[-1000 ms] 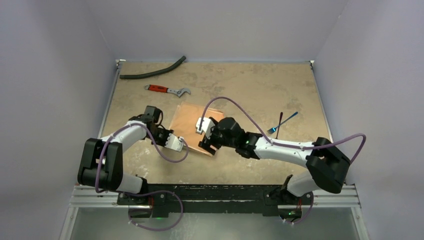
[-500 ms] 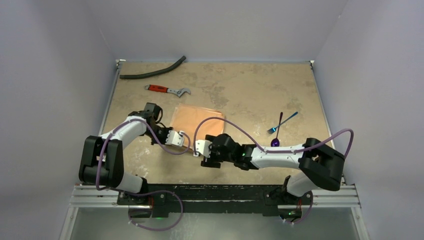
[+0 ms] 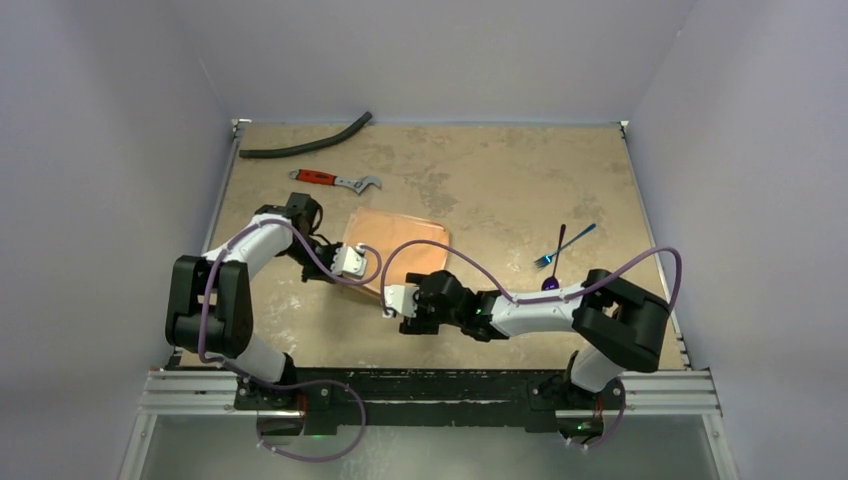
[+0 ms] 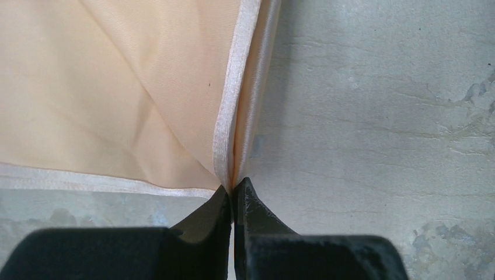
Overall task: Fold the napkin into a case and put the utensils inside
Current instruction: Pick up the upper triangle-folded napkin from the center of the board.
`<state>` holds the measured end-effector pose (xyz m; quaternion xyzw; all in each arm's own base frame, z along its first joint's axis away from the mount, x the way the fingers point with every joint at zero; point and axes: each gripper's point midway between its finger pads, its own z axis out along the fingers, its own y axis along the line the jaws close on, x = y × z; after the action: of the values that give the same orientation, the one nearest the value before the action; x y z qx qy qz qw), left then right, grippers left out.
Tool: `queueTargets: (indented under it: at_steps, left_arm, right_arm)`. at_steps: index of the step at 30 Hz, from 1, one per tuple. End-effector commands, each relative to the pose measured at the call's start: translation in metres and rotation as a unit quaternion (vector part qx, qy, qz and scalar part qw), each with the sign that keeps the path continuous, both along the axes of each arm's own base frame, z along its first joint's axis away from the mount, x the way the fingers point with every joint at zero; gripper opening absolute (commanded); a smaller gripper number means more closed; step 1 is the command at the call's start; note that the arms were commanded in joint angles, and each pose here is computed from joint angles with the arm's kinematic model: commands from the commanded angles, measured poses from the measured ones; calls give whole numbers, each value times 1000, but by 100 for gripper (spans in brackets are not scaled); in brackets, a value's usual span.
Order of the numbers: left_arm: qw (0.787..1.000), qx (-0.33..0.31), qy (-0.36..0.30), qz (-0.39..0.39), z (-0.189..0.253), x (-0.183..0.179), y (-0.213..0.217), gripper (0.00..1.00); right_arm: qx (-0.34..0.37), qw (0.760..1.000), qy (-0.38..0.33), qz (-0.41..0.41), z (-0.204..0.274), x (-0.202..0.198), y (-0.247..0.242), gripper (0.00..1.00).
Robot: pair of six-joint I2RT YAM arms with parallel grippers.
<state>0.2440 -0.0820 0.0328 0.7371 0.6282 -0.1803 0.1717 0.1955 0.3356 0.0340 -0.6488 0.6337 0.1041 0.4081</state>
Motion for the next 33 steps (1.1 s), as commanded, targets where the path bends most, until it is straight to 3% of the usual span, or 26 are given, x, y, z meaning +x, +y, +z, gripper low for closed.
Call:
queueTargets:
  at_steps: [1,4,7,14,25,29,33]
  left_arm:
    - [998,-51,21,13,24,0,-14,0]
    - [997,-65,27,13,32,-2,-19,0]
    - [997,-69,33,15,37,-3,-20,0]
    - [996,-77,38,24,46,0,-24,0]
    - [995,-78,62,30,49,-6,-21,0]
    - [994,-77,66,32,48,-6,-20,0]
    - [995,-72,60,28,48,-6,-18,0]
  right_arm:
    - [8,999,-29,-22,3,13,0,78]
    - [14,999,-36,-35,6,18,4,78]
    - [23,998,-31,-40,10,20,10,97]
    - [27,999,-22,-39,10,14,14,97]
    - [30,996,-41,-70,12,20,4,77]
    - [30,996,-40,-71,11,21,9,58]
    - [37,997,-28,-68,14,19,13,31]
